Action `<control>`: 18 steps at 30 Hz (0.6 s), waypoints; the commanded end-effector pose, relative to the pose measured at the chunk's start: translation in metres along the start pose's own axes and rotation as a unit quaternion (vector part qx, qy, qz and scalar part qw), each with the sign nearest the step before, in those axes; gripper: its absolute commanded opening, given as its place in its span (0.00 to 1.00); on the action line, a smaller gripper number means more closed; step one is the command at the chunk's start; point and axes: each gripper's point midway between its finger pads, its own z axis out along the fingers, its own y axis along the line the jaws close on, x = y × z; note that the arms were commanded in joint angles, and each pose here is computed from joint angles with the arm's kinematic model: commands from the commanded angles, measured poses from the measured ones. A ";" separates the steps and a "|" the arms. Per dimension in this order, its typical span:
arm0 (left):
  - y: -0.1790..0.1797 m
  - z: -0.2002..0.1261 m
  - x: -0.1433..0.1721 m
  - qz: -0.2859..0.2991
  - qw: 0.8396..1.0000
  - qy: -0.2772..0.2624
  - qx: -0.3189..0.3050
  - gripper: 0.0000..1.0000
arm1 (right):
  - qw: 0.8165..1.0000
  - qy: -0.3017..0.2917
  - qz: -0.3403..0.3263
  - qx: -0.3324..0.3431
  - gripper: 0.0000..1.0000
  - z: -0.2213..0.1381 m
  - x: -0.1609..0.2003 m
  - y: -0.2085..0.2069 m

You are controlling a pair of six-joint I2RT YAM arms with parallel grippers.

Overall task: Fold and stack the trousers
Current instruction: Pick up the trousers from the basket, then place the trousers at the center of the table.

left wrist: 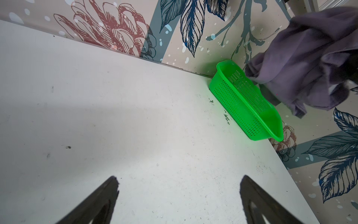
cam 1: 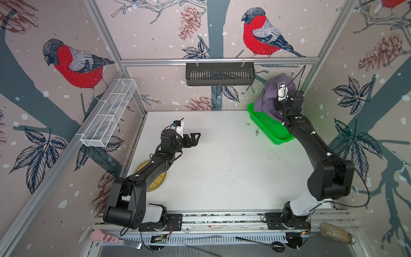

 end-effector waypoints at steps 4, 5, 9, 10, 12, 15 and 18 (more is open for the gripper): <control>0.000 -0.013 -0.017 0.014 0.999 -0.025 -0.029 0.98 | 0.981 -0.190 -0.014 0.023 0.04 -0.087 -0.153 0.009; 0.001 -0.017 -0.020 0.014 0.999 -0.032 -0.040 0.98 | 0.978 -0.205 -0.020 0.012 0.04 -0.102 -0.167 0.022; 0.010 -0.038 -0.038 0.019 0.993 -0.062 -0.098 0.97 | 0.975 -0.216 -0.007 -0.048 0.05 -0.131 -0.184 0.064; 0.013 -0.045 -0.043 0.022 0.991 -0.069 -0.116 0.98 | 0.977 -0.204 0.000 -0.068 0.06 -0.132 -0.179 0.076; 0.020 -0.056 -0.050 0.021 0.987 -0.075 -0.143 0.97 | 0.980 -0.174 0.009 -0.100 0.07 -0.132 -0.162 0.103; 0.029 -0.070 -0.054 0.012 0.984 -0.076 -0.162 0.97 | 0.985 -0.106 0.027 -0.137 0.09 -0.127 -0.116 0.140; 0.031 -0.078 -0.052 0.008 0.984 -0.072 -0.161 0.98 | 0.978 -0.031 0.068 -0.192 0.09 -0.130 -0.059 0.174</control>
